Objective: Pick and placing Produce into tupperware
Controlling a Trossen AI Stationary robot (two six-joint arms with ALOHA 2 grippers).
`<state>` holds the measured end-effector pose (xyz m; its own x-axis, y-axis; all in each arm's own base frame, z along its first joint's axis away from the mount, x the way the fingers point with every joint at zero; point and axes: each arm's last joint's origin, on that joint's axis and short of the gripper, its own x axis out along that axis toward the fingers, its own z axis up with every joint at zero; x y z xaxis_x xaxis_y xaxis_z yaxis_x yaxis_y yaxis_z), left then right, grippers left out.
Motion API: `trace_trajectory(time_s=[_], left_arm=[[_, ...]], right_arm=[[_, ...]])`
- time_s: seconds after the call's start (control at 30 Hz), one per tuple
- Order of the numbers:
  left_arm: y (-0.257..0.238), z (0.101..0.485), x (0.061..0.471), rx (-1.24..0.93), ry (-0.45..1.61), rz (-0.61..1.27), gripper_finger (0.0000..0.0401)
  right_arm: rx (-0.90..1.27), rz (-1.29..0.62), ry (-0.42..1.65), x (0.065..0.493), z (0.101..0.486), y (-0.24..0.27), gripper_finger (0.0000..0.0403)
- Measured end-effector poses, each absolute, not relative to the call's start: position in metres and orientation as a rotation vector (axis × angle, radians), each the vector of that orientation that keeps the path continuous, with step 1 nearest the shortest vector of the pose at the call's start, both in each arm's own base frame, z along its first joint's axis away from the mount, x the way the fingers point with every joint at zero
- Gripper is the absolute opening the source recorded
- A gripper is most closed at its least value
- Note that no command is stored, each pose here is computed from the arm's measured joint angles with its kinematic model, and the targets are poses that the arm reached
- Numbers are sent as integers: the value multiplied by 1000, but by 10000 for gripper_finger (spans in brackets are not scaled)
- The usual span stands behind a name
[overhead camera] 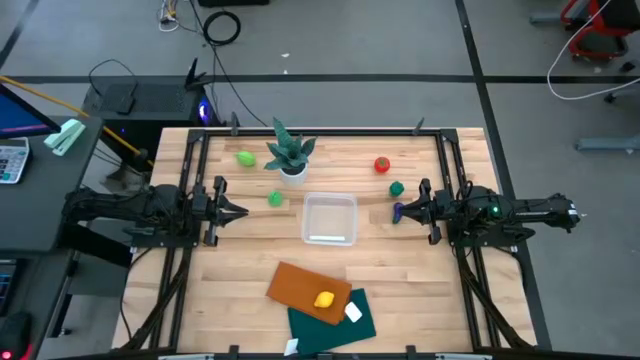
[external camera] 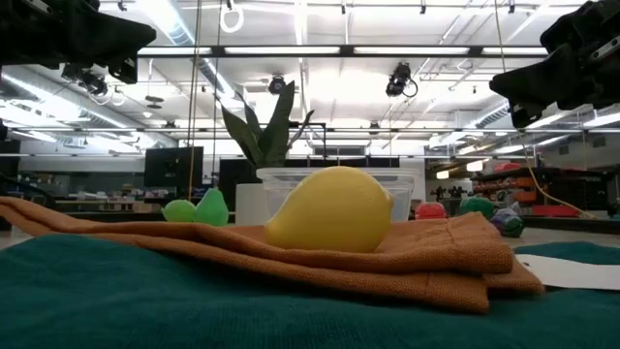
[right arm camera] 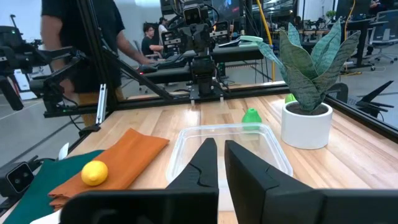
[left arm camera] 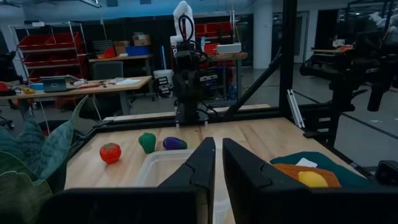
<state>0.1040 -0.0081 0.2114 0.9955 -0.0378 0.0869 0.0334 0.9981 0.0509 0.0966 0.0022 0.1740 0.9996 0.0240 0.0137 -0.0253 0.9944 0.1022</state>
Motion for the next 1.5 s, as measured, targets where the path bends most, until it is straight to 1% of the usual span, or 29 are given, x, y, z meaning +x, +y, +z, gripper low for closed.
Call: trace_trajectory(time_s=[0.2,0.57,0.9,1.27,1.5], left_arm=[[-8,211,104,49,-88,-36,28],[-8,211,104,49,-88,-36,40],[-8,211,104,49,-88,-36,28],[-8,211,104,49,-88,-36,40],[-8,211,104,49,-88,-36,32]], right_arm=[[102,25,-13,97,174,2,0],[102,24,-13,97,174,2,0],[102,25,-12,97,174,2,0],[103,24,-12,97,174,2,0],[103,25,-13,97,174,2,0]])
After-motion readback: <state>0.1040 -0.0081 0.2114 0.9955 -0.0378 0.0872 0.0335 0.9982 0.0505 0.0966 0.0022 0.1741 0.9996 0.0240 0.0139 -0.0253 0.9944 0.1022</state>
